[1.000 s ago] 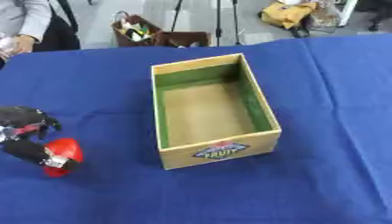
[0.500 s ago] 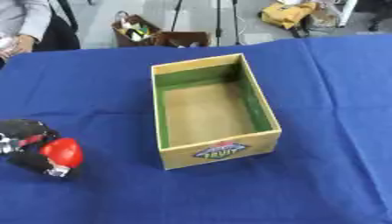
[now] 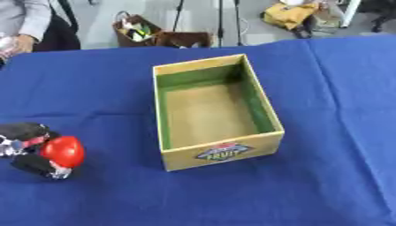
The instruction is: Pick up objects on the table and place them in the box.
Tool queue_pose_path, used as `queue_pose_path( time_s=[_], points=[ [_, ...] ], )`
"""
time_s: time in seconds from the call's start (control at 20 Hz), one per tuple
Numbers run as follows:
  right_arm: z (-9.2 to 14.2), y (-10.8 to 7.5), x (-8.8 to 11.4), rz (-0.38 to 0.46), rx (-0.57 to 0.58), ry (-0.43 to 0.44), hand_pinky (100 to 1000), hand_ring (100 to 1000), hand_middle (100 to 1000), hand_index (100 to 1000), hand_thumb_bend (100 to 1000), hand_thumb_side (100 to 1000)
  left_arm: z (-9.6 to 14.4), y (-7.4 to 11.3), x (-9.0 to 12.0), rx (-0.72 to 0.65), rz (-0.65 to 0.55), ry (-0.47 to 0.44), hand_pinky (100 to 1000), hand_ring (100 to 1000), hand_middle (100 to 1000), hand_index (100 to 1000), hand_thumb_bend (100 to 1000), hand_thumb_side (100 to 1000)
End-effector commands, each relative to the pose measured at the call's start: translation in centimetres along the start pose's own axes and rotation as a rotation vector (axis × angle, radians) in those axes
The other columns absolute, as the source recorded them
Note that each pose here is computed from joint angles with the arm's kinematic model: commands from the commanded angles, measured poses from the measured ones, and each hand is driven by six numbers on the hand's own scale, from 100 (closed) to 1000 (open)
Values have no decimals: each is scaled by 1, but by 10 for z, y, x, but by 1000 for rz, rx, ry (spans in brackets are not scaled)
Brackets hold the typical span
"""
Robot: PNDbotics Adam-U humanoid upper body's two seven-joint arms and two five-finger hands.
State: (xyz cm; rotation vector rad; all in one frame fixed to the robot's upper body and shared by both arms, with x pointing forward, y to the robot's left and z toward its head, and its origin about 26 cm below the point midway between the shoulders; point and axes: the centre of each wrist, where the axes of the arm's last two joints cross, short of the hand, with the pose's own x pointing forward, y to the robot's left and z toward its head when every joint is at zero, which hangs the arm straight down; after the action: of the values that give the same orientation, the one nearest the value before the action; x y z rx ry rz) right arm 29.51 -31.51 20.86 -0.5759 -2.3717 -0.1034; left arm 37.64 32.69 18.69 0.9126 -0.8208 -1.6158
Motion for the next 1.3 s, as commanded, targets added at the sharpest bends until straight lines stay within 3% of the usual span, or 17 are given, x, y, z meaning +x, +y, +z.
queue_pose_path(
  time_s=[0.05, 0.2, 0.45, 0.7, 0.95, 1.3],
  points=[
    [-4, -3, 6, 2, -5, -25, 731, 731, 610, 758, 100, 820, 7, 7, -4, 30, 17, 17, 137, 473, 529, 832, 428, 758],
    [-4, -3, 6, 2, -5, -25, 732, 730, 610, 758, 100, 819, 8, 7, -4, 33, 25, 15, 117, 466, 527, 799, 317, 708],
    [-4, -3, 6, 3, -5, -24, 732, 730, 610, 758, 100, 819, 10, 11, -4, 46, 27, 19, 100, 446, 503, 735, 100, 706],
    [-4, -3, 6, 3, -6, -24, 733, 729, 610, 758, 100, 819, 14, 17, -2, 70, 26, 32, 100, 411, 472, 672, 100, 710],
    [-5, -2, 6, 2, -5, -24, 733, 729, 610, 758, 100, 820, 17, 22, -2, 85, 24, 38, 100, 367, 441, 632, 100, 616],
    [-5, -3, 6, 2, -6, -25, 734, 729, 610, 758, 100, 819, 21, 33, -1, 115, 12, 40, 100, 354, 431, 613, 100, 580]
  ],
)
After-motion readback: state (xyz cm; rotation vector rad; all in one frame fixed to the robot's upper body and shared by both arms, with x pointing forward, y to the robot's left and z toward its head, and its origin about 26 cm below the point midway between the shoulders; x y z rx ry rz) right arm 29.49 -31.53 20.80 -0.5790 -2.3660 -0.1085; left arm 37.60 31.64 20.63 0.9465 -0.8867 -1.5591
